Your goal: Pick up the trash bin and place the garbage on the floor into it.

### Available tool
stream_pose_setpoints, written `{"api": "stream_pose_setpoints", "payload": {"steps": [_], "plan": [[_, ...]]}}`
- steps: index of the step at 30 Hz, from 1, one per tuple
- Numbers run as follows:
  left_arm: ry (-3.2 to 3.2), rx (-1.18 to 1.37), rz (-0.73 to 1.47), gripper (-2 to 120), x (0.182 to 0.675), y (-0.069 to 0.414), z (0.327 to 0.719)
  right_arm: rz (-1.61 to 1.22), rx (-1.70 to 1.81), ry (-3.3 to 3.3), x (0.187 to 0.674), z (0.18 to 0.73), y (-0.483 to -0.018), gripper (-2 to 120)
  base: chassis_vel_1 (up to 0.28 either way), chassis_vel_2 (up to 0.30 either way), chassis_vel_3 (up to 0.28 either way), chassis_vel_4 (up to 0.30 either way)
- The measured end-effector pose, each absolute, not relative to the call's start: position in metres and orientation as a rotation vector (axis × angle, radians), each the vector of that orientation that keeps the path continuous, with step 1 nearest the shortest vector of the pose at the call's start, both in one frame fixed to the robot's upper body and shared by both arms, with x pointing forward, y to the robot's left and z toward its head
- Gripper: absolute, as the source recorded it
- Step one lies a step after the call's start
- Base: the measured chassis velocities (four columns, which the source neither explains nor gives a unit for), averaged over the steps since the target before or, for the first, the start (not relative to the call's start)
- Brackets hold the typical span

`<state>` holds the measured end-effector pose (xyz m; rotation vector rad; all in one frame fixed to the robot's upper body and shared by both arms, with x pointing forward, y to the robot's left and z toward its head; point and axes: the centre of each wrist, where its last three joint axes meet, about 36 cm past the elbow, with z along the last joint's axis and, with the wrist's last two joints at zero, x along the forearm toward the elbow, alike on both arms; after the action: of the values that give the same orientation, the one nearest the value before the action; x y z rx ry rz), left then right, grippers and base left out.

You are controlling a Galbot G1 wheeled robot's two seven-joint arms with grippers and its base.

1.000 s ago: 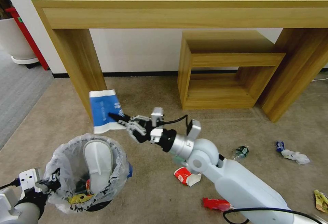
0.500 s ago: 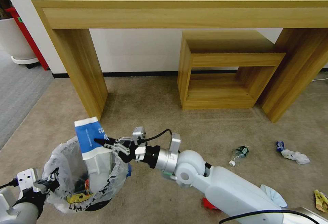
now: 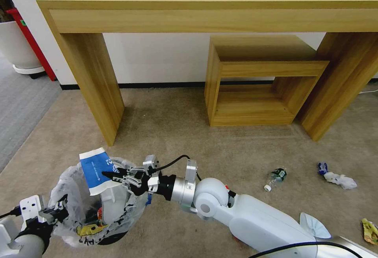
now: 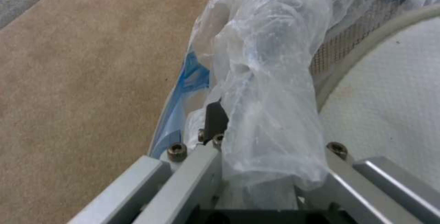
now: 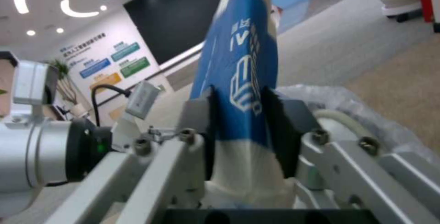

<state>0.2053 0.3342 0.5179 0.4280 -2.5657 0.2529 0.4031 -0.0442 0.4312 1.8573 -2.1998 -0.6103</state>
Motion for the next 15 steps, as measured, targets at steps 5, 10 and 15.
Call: {"api": "stream_pose_setpoints", "payload": {"steps": [5,10,15], "plan": [[-2.565,0.426,0.253,1,0.205,0.334,0.517,-0.59,1.846,-2.201,0.402,0.43,-0.047,46,0.0,0.0,0.0,0.0],[-2.564,0.426,0.248,1,0.205,0.334,0.518,-0.586,1.848,-2.213,0.404,0.434,-0.044,66,0.0,0.0,0.0,0.0],[-2.565,0.426,0.246,1,0.206,0.334,0.518,-0.608,1.797,-2.29,0.412,0.448,-0.04,86,0.0,0.0,0.0,0.0]]}}
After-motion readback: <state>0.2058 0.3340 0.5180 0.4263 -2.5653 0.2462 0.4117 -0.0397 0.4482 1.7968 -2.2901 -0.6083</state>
